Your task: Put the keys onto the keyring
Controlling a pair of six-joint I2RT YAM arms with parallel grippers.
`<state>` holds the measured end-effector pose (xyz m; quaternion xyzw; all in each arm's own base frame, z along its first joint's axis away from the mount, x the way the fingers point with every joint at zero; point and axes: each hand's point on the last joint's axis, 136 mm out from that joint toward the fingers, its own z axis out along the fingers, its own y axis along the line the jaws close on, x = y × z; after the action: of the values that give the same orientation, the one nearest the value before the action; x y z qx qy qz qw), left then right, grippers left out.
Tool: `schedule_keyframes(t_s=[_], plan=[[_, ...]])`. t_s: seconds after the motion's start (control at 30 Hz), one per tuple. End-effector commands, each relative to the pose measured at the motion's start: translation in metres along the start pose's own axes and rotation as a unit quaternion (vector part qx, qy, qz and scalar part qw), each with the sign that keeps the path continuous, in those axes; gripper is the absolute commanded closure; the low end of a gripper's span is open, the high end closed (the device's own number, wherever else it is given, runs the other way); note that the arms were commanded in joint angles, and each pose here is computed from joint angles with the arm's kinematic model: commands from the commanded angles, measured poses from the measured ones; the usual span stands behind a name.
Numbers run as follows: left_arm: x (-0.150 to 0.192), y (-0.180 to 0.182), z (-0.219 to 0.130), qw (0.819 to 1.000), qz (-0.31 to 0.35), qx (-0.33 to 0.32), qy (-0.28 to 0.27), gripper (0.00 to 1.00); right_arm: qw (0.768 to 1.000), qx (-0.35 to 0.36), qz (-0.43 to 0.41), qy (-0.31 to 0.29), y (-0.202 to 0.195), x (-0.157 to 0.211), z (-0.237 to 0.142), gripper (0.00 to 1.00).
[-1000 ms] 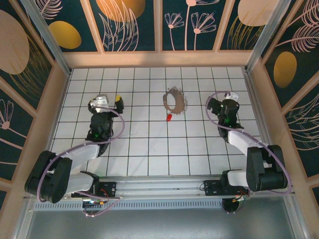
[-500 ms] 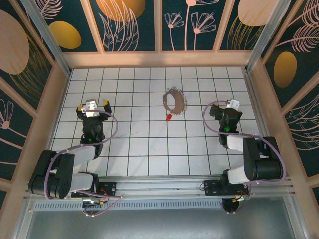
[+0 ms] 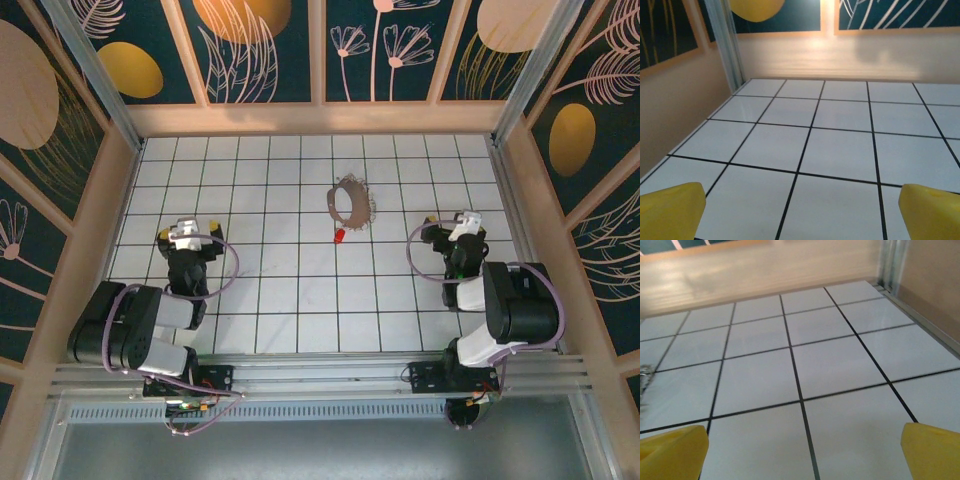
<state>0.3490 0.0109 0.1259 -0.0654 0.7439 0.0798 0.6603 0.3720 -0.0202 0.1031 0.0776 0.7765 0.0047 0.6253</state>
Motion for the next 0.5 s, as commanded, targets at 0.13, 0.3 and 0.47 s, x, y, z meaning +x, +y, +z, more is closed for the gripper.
schedule_keyframes(t_s=[0.13, 0.3, 0.47], plan=[[-0.012, 0.003, 0.029, 0.999, -0.041, 0.032, -0.005, 0.01, 0.999, -0.038, -0.002, -0.033, 0.011, -0.018, 0.001, 0.01], [-0.012, 0.004, 0.030, 0.998, -0.045, 0.034, -0.006, 0.01, 0.999, -0.036, -0.003, -0.033, 0.011, -0.018, 0.000, 0.01], [-0.012, 0.004, 0.030, 0.998, -0.047, 0.034, -0.006, 0.01, 0.999, -0.036, -0.004, -0.033, 0.011, -0.017, 0.000, 0.01]])
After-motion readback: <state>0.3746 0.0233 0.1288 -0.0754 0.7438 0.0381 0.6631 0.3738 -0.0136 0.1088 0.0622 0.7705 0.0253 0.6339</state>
